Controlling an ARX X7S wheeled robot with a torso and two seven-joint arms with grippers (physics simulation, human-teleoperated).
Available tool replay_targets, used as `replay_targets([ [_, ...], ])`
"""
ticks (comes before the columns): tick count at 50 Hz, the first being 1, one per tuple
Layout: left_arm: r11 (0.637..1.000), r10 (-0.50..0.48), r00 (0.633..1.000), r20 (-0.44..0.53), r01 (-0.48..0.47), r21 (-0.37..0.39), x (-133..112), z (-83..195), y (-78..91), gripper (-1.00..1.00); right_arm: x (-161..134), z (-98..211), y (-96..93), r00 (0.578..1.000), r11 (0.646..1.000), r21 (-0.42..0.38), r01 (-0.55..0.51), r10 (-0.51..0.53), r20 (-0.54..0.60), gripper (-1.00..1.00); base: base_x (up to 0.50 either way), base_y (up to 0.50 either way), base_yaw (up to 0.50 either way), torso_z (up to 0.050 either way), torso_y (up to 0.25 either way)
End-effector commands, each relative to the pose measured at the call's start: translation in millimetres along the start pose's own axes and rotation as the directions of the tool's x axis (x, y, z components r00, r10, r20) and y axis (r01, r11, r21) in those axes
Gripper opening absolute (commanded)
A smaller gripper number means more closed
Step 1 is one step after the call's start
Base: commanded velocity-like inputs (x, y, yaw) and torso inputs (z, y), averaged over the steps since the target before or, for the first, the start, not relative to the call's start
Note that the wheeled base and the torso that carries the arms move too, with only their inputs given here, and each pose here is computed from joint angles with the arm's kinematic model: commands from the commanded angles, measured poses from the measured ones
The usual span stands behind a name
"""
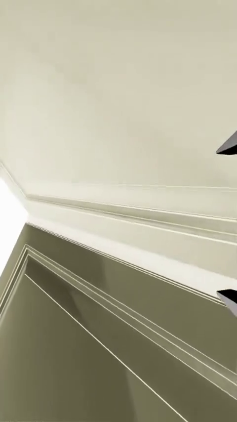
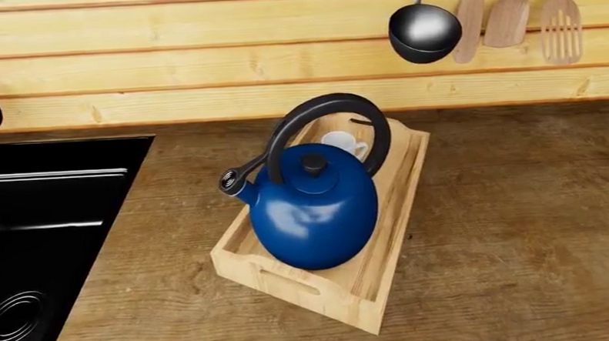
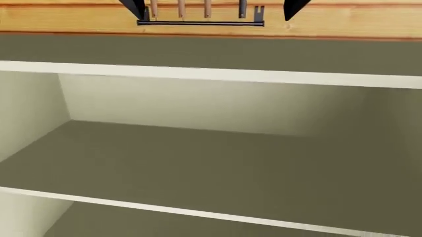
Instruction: Pick the kettle from the counter and place it on the tray. Then pick the mug from the cabinet and place it on the tray. Then close the cabinet doors.
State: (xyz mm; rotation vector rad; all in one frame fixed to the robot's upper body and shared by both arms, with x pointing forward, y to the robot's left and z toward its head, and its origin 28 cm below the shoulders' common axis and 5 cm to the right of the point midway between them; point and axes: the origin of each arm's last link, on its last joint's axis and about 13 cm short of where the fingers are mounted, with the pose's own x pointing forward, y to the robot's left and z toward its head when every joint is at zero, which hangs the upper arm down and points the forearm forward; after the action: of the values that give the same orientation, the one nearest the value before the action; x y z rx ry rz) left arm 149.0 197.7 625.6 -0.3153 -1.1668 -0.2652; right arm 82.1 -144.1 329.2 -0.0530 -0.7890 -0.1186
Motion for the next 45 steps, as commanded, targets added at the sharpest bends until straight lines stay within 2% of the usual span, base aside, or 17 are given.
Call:
replay_targets([
  [1, 0.920, -0.355, 0.935, 0.013, 0.352, -0.171, -11, -1, -59.4, 1.00, -4, 5, -3.8, 1.000, 1.000, -0.003, 0.001, -0.001, 0.011, 1.00, 0.00, 0.00, 0.00, 0.000, 0.000],
  [8, 0.910, -0.380, 0.925, -0.008, 0.372, -0.182, -12, -5, -65.6, 1.00, -5, 6, -5.3, 1.000, 1.000, -0.006, 0.003, -0.002, 0.012, 1.00, 0.00, 0.00, 0.00, 0.000, 0.001],
  [14, 0.905, -0.412, 0.909, -0.070, 0.399, -0.148, -11, -16, -68.0, 1.00, -7, 5, -6.7, 1.000, 1.000, -0.009, 0.001, -0.001, 0.009, 1.00, 0.00, 0.00, 0.00, 0.000, 0.002],
  [18, 0.913, -0.400, 0.906, -0.137, 0.381, -0.143, -7, -26, -65.5, 1.00, -8, 7, -7.3, 1.000, 1.000, -0.011, 0.002, -0.002, 0.016, 1.00, 0.00, 0.00, 0.00, 0.000, 0.000],
  [27, 0.935, -0.348, 0.881, -0.320, 0.351, -0.051, 5, -59, -51.3, 1.00, -10, 9, -9.0, 1.000, 1.000, -0.023, -0.009, 0.010, 0.024, 1.00, 0.00, 0.00, 0.00, 0.000, 0.000],
  [31, 0.936, -0.324, 0.848, -0.419, 0.351, -0.013, 7, -77, -46.7, 1.00, -12, 13, -9.8, 0.999, 1.000, -0.021, -0.017, 0.017, 0.039, 1.00, 0.00, 0.00, 0.00, 0.000, 0.000],
  [35, 0.937, -0.308, 0.836, -0.455, 0.348, 0.006, 7, -87, -43.7, 1.00, -13, 17, -10.6, 0.998, 0.999, -0.024, -0.022, 0.023, 0.050, 1.00, 0.00, 0.00, 0.00, 0.000, 0.000],
  [40, 0.933, -0.269, 0.816, -0.512, 0.352, 0.070, 4, -99, -37.7, 1.00, -16, 23, -11.7, 0.997, 0.999, -0.030, -0.028, 0.030, 0.068, 1.00, 0.00, 0.00, 0.00, 0.000, 0.000],
  [45, 0.930, -0.233, 0.810, -0.537, 0.347, 0.119, 6, -107, -31.1, 1.00, -19, 30, -12.1, 0.995, 0.999, -0.016, -0.047, 0.048, 0.083, 1.00, 0.00, 0.00, 0.00, 0.000, 0.000],
])
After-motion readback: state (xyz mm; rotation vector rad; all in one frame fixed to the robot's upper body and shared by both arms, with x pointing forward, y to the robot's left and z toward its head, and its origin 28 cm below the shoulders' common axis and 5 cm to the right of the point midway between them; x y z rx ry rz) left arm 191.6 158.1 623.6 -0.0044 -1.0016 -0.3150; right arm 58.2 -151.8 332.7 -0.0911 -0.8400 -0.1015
